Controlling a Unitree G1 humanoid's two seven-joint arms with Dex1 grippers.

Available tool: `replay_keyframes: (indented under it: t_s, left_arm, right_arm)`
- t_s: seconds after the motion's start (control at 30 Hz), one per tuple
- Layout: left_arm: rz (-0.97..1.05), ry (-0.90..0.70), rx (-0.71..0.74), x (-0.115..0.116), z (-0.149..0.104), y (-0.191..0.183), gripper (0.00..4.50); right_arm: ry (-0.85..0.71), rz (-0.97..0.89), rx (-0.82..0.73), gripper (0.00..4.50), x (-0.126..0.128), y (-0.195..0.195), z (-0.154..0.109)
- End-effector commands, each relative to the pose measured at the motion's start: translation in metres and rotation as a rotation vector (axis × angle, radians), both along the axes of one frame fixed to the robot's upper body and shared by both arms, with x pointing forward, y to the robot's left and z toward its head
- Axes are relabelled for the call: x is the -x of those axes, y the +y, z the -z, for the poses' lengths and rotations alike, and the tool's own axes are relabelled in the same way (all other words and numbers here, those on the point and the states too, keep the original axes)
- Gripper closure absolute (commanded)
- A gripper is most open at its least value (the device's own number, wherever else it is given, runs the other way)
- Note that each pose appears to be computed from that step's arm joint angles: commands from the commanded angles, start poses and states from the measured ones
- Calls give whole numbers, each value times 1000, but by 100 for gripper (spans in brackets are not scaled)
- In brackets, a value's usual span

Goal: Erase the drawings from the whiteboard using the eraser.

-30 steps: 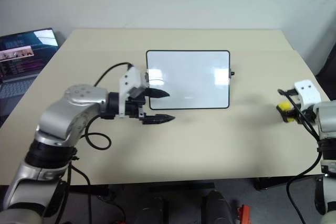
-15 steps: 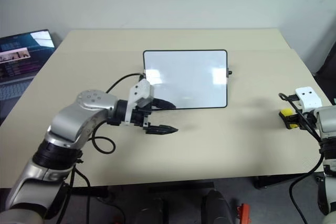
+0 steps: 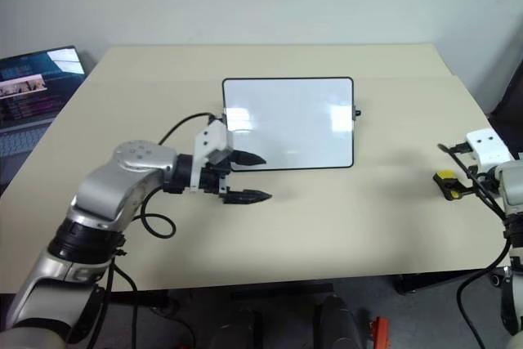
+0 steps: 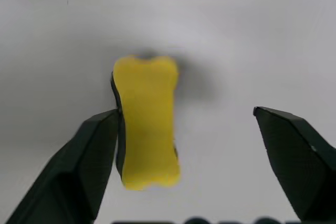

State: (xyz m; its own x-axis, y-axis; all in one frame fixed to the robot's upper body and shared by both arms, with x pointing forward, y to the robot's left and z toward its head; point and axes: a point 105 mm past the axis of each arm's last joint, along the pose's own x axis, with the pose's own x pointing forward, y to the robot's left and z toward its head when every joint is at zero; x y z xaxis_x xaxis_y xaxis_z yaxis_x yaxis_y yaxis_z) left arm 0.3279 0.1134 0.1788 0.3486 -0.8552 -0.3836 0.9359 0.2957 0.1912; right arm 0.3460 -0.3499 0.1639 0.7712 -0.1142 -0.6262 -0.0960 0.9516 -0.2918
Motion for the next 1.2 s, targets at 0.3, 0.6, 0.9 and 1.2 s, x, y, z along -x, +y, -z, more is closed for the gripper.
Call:
replay_keyframes:
  t_s: [0.3,0.6,0.9,1.2]
  left_arm:
    - [-878,-244,523,-58,-44,123,0]
    - [-1199,-368,504,-58,6,142,0]
    - [-1267,-319,499,-61,44,127,0]
    - [-1244,-283,503,-64,54,120,0]
  right_arm:
    - [-665,-201,-276,4,-62,106,-29]
    - [-765,-163,-403,4,-65,138,23]
    - [-816,-48,-404,4,-62,129,44]
    - [-933,19,-552,4,-48,115,20]
